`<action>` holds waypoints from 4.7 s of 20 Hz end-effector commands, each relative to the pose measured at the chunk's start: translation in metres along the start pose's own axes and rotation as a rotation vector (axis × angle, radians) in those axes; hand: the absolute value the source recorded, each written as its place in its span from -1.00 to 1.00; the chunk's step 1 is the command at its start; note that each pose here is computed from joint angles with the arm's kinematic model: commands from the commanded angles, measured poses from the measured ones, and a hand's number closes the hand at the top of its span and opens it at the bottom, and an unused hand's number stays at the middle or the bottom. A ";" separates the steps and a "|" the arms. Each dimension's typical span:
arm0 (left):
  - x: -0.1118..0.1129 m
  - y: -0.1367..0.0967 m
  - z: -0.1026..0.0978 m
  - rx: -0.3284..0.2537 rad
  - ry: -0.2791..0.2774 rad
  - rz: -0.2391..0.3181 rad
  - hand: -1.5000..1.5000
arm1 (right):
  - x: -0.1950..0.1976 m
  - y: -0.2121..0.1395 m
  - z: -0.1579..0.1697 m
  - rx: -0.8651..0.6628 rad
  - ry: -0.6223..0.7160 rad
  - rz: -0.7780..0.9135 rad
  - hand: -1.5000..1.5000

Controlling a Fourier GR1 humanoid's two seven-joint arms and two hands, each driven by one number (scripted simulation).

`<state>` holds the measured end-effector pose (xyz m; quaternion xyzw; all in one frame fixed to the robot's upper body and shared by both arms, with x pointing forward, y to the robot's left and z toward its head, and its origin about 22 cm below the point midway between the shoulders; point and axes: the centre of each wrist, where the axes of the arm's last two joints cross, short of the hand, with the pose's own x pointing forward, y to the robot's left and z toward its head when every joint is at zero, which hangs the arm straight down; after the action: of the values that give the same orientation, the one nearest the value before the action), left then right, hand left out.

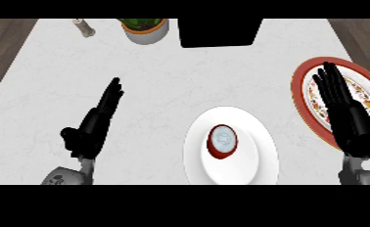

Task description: Pick the can from the plate and place it in the plate

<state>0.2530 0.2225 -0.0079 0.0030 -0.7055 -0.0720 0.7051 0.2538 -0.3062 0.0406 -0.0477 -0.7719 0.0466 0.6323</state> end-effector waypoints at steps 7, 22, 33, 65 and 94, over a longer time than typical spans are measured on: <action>-0.035 0.016 0.021 0.094 0.319 0.060 0.00 | 0.071 -0.064 -0.020 -0.010 -0.062 0.674 1.00; -0.038 0.004 0.025 0.087 0.389 0.122 0.00 | 0.057 0.007 0.052 -0.172 -0.045 0.458 -1.00; -0.032 0.013 0.024 0.045 0.387 0.112 0.00 | 0.122 0.049 0.033 0.138 0.235 0.784 -1.00; -0.034 -0.012 0.018 0.059 0.370 0.106 0.00 | 0.056 0.180 0.014 0.220 0.464 0.955 -1.00; -0.031 0.014 0.033 0.081 0.376 0.131 0.00 | 0.013 0.204 0.039 0.180 0.247 1.062 1.00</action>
<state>0.2272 0.2387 -0.0365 0.0047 -0.5599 -0.0033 0.8285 0.2343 -0.1138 0.0148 -0.3628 -0.5158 0.4513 0.6314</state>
